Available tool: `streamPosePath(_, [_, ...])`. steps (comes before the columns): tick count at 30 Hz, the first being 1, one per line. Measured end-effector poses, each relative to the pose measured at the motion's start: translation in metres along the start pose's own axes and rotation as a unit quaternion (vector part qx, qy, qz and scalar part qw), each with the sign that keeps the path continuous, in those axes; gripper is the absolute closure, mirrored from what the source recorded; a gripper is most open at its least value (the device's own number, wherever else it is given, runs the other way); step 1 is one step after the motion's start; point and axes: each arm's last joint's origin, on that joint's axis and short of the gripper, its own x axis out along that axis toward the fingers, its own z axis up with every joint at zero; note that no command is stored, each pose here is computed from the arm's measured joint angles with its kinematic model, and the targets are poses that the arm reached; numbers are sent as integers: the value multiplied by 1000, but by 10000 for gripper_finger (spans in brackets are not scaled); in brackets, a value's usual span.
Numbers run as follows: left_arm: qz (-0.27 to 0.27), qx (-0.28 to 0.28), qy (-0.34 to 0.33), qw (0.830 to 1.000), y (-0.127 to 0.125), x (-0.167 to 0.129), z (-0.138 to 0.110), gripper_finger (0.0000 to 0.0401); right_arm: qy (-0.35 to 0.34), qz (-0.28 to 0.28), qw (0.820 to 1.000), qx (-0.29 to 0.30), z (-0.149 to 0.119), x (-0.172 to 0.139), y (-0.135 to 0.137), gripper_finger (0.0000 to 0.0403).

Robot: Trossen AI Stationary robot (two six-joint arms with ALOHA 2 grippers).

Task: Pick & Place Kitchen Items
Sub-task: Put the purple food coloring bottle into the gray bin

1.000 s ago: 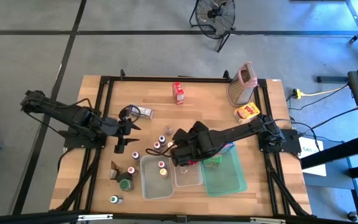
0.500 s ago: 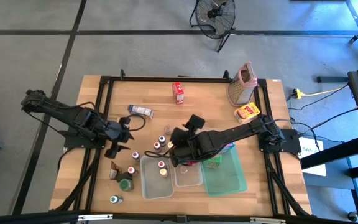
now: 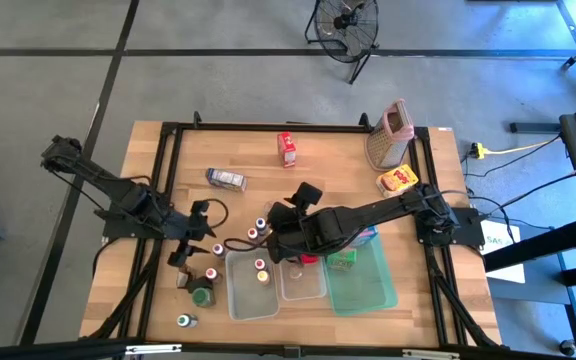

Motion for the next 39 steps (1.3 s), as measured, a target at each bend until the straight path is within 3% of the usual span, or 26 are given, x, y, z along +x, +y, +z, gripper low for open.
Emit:
streamPosePath(12, [33, -18, -17, 999, -5, 23, -23, 189, 2, 2, 1000, -13, 0, 0, 0, 160])
streamPosePath(24, [31, -8, -32, 999, -6, 37, -35, 189, 2, 3, 1000, -14, -1, 0, 1, 160])
streamPosePath(39, [56, -9, -29, 998, -6, 44, -36, 189, 2, 2, 1000, -14, -1, 0, 1, 160])
